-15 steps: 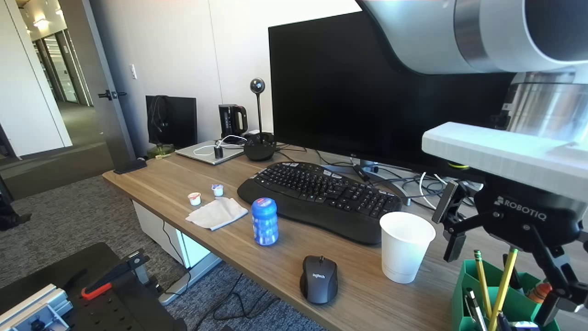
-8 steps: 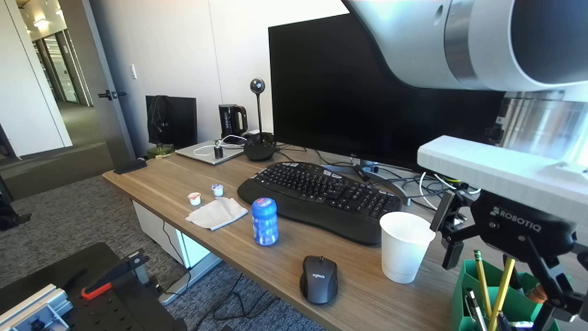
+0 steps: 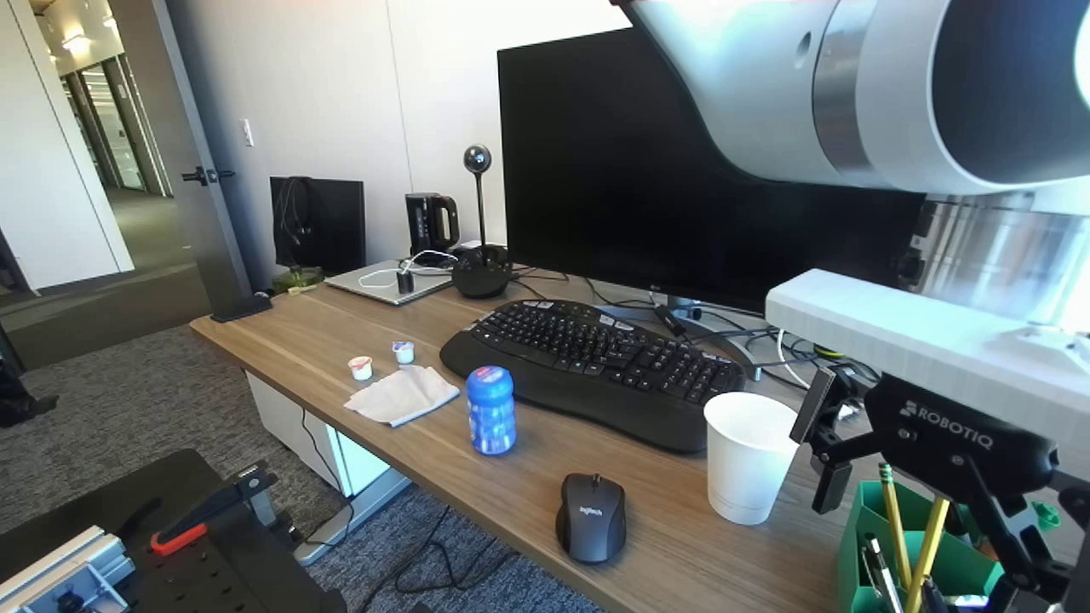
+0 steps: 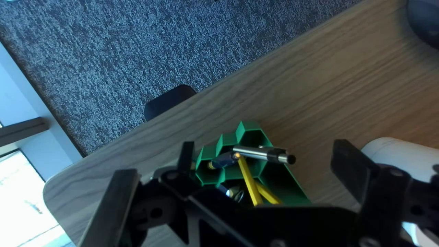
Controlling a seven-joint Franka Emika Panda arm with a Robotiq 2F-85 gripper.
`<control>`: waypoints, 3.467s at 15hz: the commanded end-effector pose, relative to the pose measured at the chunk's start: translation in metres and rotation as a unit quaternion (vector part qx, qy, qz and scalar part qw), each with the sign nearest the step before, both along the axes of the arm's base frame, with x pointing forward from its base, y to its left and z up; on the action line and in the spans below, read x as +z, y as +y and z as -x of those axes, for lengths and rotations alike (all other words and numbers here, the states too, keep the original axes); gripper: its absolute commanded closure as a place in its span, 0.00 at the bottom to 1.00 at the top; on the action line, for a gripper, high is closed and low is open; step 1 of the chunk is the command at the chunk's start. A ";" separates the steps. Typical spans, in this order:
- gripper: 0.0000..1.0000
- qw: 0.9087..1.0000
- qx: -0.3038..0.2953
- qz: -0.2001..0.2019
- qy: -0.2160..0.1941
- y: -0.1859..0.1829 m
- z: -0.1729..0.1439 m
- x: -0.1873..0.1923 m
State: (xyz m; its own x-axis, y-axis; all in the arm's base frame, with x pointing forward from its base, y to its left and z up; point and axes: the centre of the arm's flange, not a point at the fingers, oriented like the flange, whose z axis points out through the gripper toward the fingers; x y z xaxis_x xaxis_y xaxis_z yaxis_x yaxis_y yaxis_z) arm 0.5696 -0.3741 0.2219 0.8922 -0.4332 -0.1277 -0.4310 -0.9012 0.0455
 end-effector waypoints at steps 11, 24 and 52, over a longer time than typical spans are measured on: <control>0.39 1.000 -0.003 0.000 -0.001 -0.006 0.002 -0.003; 0.97 1.000 -0.008 0.002 -0.003 -0.008 0.002 -0.002; 0.97 0.999 0.005 0.009 -0.037 -0.007 0.006 0.065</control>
